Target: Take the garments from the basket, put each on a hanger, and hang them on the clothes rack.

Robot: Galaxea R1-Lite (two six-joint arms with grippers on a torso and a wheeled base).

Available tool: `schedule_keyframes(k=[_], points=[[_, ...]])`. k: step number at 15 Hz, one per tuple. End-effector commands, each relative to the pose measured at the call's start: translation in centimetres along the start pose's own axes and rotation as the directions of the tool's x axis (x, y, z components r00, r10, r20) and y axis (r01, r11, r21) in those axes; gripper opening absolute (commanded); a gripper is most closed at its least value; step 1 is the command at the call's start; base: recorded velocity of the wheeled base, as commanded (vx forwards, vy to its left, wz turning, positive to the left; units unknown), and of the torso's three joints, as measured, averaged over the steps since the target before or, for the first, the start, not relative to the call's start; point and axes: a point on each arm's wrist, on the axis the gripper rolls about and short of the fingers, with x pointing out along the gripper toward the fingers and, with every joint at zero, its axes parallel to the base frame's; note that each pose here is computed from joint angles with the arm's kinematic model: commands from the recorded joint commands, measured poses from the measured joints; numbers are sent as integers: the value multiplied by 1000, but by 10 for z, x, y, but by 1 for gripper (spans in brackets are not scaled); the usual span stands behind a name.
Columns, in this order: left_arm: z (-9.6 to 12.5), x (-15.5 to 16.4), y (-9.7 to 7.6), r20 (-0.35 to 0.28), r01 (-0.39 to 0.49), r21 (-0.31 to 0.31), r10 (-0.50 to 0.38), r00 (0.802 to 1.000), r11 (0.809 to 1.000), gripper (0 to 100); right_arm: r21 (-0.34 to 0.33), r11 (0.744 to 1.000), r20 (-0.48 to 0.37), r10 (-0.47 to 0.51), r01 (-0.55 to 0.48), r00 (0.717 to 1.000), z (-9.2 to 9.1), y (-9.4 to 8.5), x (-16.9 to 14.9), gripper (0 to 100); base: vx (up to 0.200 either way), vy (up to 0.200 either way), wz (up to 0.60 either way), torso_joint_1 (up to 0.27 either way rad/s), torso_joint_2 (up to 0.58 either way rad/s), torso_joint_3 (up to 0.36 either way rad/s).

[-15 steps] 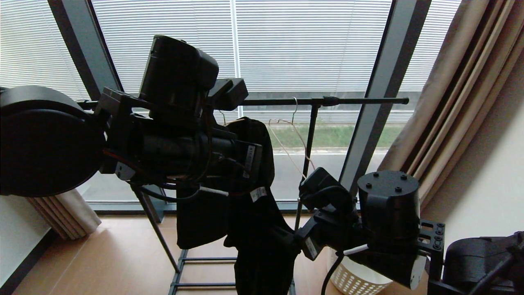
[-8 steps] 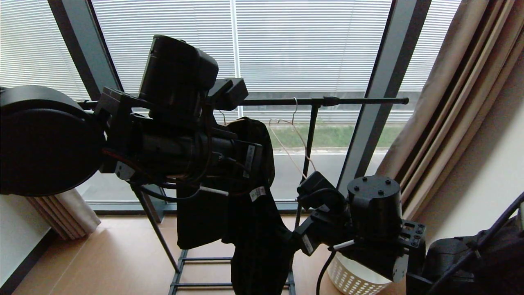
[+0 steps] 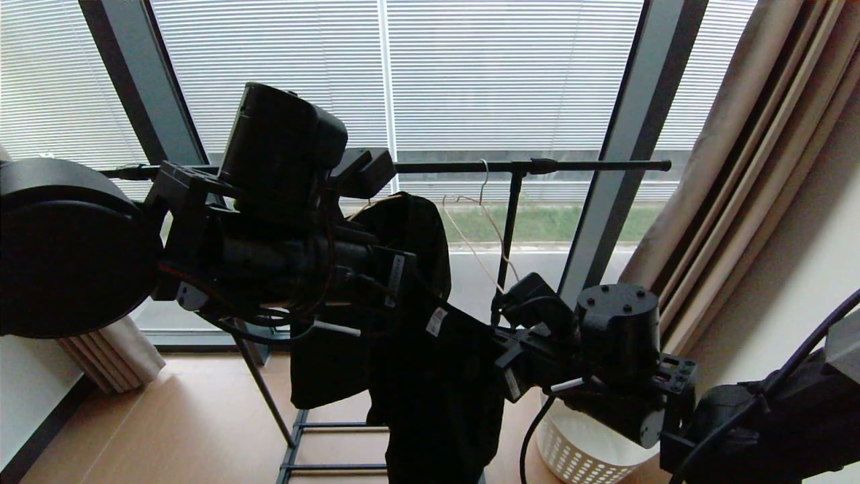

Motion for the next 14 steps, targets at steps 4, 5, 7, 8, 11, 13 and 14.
schedule_keyframes(k=[4,5,7,8,11,13,14], points=[[-25,7,6,-94,-3,10,3,996,1000,0,52,997,112,-61,56,992,35,-22,-34,0,0,0,0,0,0,0],[-29,7,6,-105,-2,19,4,995,1000,0,54,997,125,-67,61,990,39,-23,-36,0,0,0,0,0,0,0],[-47,2,4,-142,11,61,-2,990,998,100,98,991,167,-102,87,981,49,-31,-49,0,0,0,0,0,0,0],[-57,-1,2,-152,20,70,-9,988,997,100,109,989,180,-116,97,977,52,-35,-55,0,0,0,0,0,0,0],[-80,-14,3,-163,42,130,-20,986,991,100,140,981,209,-160,133,965,60,-49,-69,0,0,0,0,0,0,0],[-90,-21,5,-163,79,198,-47,986,977,100,152,978,189,-169,141,967,58,-51,-73,0,0,0,0,0,0,0],[-90,-23,6,-149,101,191,-73,986,976,100,158,975,178,-187,159,966,53,-53,-79,0,0,0,0,0,0,0]])
